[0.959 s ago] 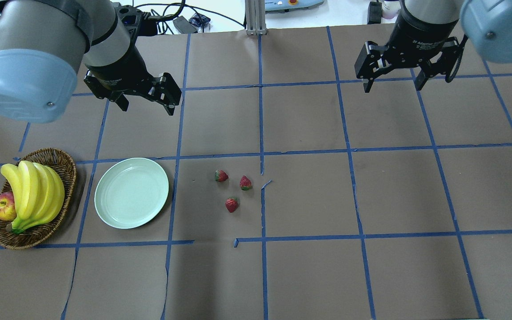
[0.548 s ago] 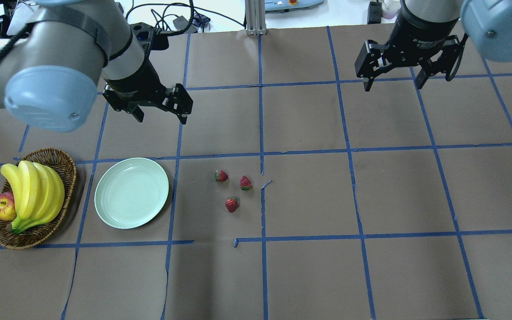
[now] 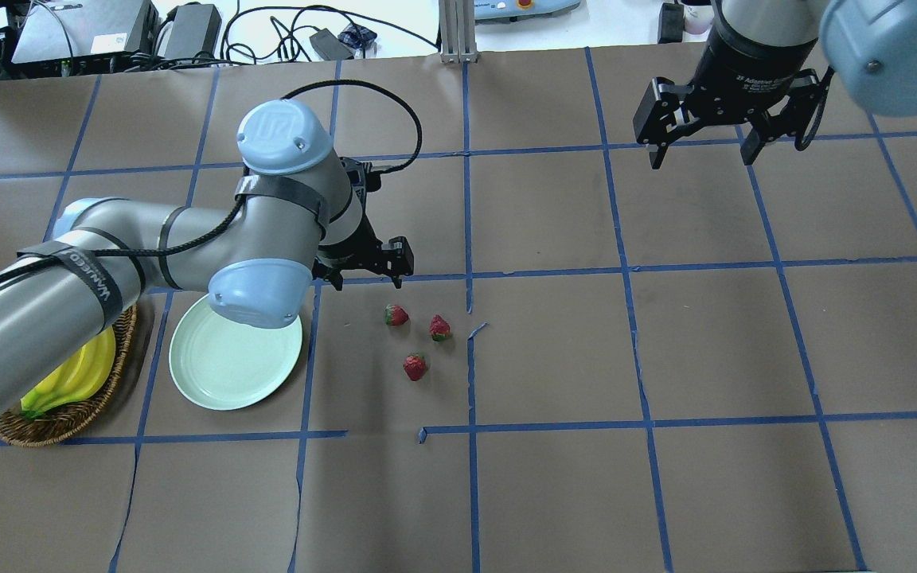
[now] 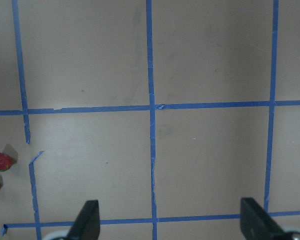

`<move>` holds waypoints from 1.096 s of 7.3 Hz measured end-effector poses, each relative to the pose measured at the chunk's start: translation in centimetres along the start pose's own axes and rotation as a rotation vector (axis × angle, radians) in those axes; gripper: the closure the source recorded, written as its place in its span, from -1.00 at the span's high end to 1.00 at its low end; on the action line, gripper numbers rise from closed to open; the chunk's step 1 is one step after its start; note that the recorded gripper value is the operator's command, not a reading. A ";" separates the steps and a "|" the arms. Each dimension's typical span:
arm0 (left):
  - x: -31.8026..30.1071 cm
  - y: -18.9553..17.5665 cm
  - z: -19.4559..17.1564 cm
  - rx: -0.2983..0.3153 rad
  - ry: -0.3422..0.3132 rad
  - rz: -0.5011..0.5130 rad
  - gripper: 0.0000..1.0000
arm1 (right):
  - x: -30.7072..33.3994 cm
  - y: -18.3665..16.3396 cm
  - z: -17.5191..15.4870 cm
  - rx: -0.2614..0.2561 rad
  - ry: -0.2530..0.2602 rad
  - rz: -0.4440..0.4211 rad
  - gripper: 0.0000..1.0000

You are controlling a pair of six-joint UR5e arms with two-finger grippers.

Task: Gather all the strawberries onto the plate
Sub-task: 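Reach the left gripper to the gathered strawberries and grasp one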

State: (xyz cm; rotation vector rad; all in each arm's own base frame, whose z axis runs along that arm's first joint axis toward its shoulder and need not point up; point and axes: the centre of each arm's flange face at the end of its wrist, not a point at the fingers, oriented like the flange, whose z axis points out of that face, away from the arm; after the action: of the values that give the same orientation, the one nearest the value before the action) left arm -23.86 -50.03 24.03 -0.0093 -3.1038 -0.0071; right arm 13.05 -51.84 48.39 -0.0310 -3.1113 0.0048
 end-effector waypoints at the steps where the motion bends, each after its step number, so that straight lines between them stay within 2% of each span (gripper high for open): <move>1: 0.9 0.2 2.1 -0.017 -0.014 -0.012 0.58 | 0.0 0.0 0.1 -0.002 -0.001 0.000 1.00; 2: 1.4 0.5 3.5 -0.033 -0.021 -0.015 0.55 | 0.0 -0.1 0.1 -0.002 -0.001 -0.001 1.00; 4: 1.8 0.7 5.3 -0.036 -0.019 -0.014 0.29 | 0.0 -0.1 0.2 -0.002 -0.001 0.000 1.00; 5: 1.9 0.6 5.7 -0.032 -0.018 -0.014 -0.05 | 0.0 -0.1 0.2 -0.003 -0.001 0.000 1.00; 7: 1.9 0.5 6.2 -0.029 -0.020 -0.014 -0.41 | 0.0 -0.2 0.3 -0.005 -0.001 0.000 1.00; 8: 1.9 0.5 6.5 -0.031 -0.022 -0.014 -0.69 | 0.0 -0.2 0.4 -0.007 -0.001 0.000 1.00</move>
State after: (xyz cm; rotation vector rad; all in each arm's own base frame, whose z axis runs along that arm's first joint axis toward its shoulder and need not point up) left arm -25.97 -49.53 17.66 0.0114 -3.1256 -0.0556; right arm 13.07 -52.03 47.99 -0.0310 -3.1123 -0.0054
